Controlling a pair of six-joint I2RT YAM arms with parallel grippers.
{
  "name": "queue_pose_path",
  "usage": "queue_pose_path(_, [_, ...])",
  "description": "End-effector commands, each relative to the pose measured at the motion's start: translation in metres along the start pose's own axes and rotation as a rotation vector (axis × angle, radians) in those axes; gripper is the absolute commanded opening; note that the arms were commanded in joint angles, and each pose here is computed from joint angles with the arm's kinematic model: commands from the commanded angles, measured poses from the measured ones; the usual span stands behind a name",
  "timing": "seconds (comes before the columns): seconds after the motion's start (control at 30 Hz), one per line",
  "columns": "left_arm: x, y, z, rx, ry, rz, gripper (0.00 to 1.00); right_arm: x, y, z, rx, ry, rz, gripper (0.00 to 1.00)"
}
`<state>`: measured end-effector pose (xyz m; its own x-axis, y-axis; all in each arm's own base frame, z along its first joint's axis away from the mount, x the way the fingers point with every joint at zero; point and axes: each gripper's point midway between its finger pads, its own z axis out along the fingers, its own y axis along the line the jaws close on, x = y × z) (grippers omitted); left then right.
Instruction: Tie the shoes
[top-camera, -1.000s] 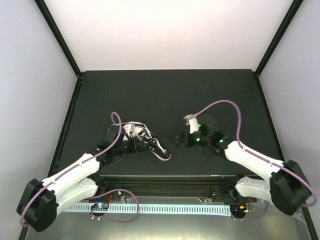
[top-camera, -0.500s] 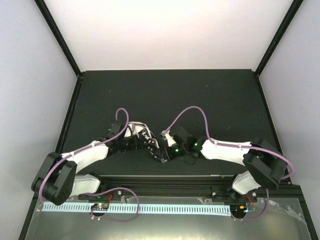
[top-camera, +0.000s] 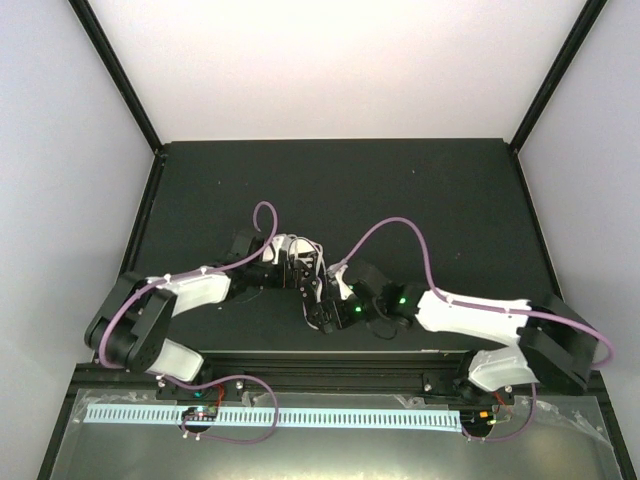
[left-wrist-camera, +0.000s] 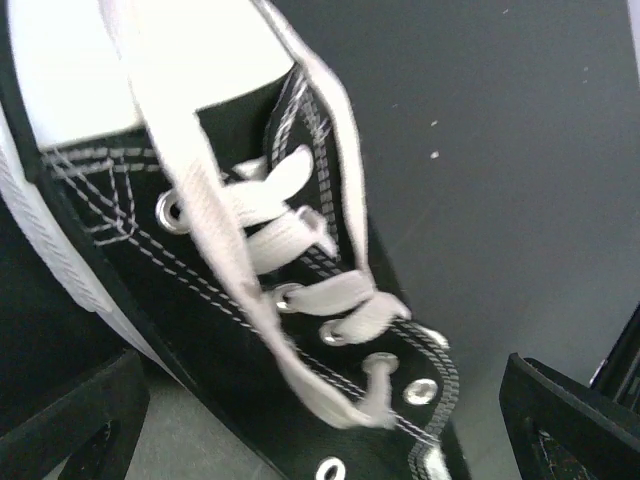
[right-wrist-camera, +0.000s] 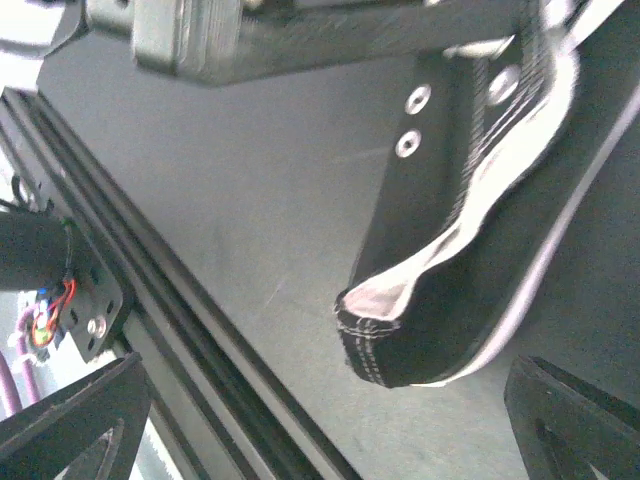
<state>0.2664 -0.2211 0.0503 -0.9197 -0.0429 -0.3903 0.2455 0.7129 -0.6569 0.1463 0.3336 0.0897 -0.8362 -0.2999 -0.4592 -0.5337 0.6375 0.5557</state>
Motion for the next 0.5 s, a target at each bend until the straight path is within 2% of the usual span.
queue_pose_path(0.0, [-0.043,-0.022,-0.041,-0.051,-0.128,0.098,0.99,-0.022,-0.017,-0.039,0.173,-0.128,-0.044,1.0])
queue_pose_path(0.17, [-0.087,-0.05,-0.128,-0.165,-0.257,0.172,0.99,-0.051,-0.025,-0.076,0.305,-0.211,-0.115,1.0])
queue_pose_path(0.33, [-0.129,-0.068,-0.204,-0.252,-0.449,0.269,0.99,-0.085,-0.027,-0.066,0.416,-0.194,-0.162,1.0])
queue_pose_path(0.47, [-0.147,-0.033,-0.232,-0.41,-0.528,0.256,0.99,-0.115,-0.022,-0.034,0.428,-0.151,-0.179,1.0])
